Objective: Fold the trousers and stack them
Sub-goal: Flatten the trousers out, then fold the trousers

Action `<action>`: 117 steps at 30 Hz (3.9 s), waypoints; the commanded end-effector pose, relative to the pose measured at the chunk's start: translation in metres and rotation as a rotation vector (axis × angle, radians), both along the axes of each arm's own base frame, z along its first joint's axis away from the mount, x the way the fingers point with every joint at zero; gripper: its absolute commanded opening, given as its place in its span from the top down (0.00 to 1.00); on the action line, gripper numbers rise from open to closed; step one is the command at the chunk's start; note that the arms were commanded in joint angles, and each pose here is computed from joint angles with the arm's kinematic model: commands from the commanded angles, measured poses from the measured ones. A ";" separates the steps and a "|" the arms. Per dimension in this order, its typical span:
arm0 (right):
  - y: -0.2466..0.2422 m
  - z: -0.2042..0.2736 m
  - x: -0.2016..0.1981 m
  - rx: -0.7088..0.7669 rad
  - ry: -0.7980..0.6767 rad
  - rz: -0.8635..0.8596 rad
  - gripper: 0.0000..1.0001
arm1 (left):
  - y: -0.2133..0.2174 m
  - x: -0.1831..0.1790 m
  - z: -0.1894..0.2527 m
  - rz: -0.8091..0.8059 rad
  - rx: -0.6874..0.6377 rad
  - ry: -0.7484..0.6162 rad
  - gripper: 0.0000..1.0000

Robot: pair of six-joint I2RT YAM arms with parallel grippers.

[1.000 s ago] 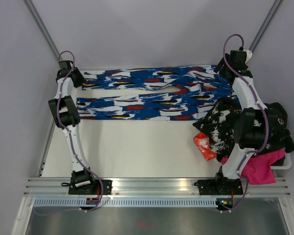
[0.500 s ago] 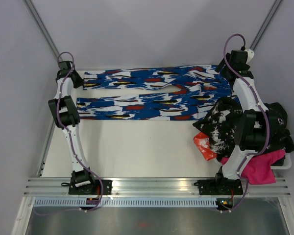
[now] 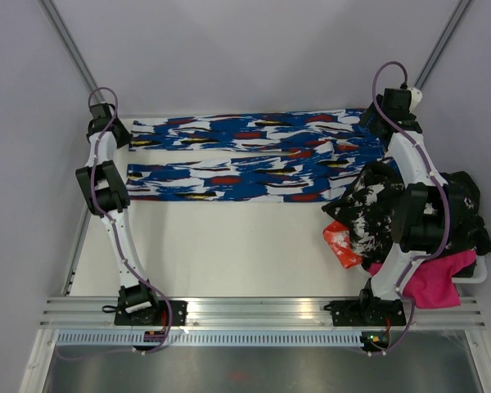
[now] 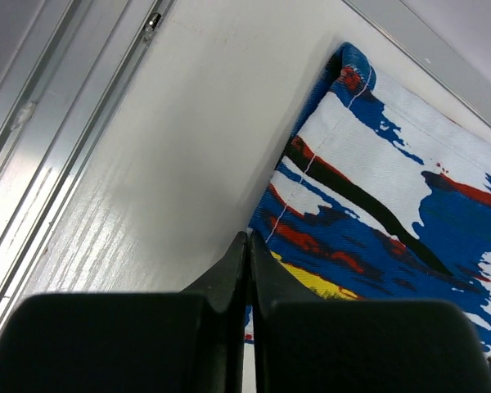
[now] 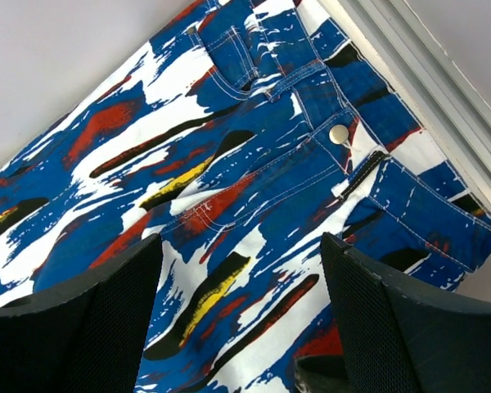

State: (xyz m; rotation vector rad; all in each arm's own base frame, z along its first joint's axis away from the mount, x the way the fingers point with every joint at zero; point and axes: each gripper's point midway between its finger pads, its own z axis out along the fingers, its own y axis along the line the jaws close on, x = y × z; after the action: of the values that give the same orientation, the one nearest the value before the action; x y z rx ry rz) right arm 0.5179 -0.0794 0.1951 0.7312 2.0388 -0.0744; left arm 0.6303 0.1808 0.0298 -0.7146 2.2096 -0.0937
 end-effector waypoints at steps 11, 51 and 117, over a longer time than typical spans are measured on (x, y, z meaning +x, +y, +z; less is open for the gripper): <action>-0.029 -0.011 -0.011 0.021 0.103 -0.128 0.11 | -0.002 -0.018 0.138 -0.034 0.066 -0.156 0.26; -0.084 -0.063 -0.096 0.202 0.100 -0.389 0.10 | -0.059 -0.226 0.019 0.664 -0.358 0.140 0.30; -0.100 -0.013 -0.003 0.336 -0.241 -0.316 1.00 | -0.041 -0.172 0.136 0.424 -0.086 -0.074 0.98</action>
State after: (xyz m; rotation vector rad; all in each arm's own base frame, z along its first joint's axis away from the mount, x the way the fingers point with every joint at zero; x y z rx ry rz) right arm 0.4926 -0.1646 0.1117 1.3200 1.8709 0.1480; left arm 0.4457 0.1162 0.1034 -1.3187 2.0760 -0.0778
